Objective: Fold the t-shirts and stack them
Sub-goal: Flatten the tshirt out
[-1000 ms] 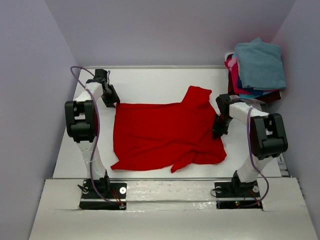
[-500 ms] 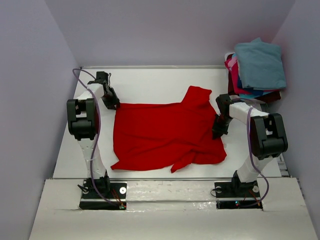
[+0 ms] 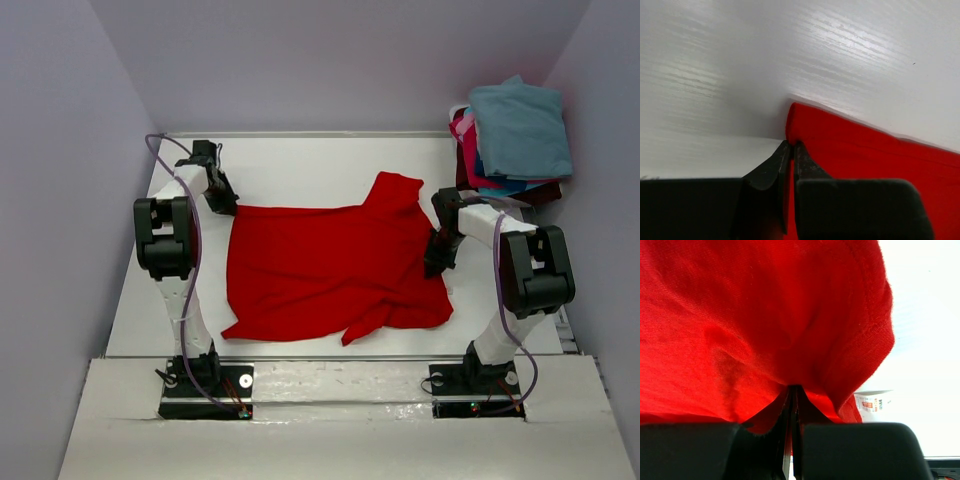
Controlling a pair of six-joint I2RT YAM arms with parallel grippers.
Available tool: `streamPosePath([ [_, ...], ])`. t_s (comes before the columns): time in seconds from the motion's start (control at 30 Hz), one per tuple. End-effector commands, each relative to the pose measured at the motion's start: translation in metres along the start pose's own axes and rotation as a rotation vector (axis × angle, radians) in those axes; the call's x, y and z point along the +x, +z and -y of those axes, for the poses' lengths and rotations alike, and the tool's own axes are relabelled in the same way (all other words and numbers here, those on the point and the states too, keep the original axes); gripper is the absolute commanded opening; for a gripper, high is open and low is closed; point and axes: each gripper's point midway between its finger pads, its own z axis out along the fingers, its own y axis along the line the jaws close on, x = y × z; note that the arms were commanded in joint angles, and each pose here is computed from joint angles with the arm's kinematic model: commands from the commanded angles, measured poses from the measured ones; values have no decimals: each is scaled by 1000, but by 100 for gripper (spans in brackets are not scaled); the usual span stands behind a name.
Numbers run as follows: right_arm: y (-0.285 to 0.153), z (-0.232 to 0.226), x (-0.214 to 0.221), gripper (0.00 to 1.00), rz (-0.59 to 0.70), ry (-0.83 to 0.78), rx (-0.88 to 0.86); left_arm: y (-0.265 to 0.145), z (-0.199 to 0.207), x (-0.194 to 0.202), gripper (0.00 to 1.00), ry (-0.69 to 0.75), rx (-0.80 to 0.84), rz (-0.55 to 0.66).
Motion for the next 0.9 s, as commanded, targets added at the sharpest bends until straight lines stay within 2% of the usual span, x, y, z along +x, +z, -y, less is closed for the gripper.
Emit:
streamPosePath([
  [0.0,11,-5,-2,7,1,-6,1,-24,12,-28,11,16,27,76],
  [0.3,14,-2,0,7,-8,-10,10,-30,24,-47,11,17,50,96],
  [0.5,15,0,2,7,-11,-13,16,-29,28,-56,19,16,53,98],
  [0.77,18,-1,1,7,-10,-13,12,-15,26,-57,19,12,34,76],
  [0.87,11,-11,-12,7,31,-16,-20,-11,25,-57,19,9,32,71],
])
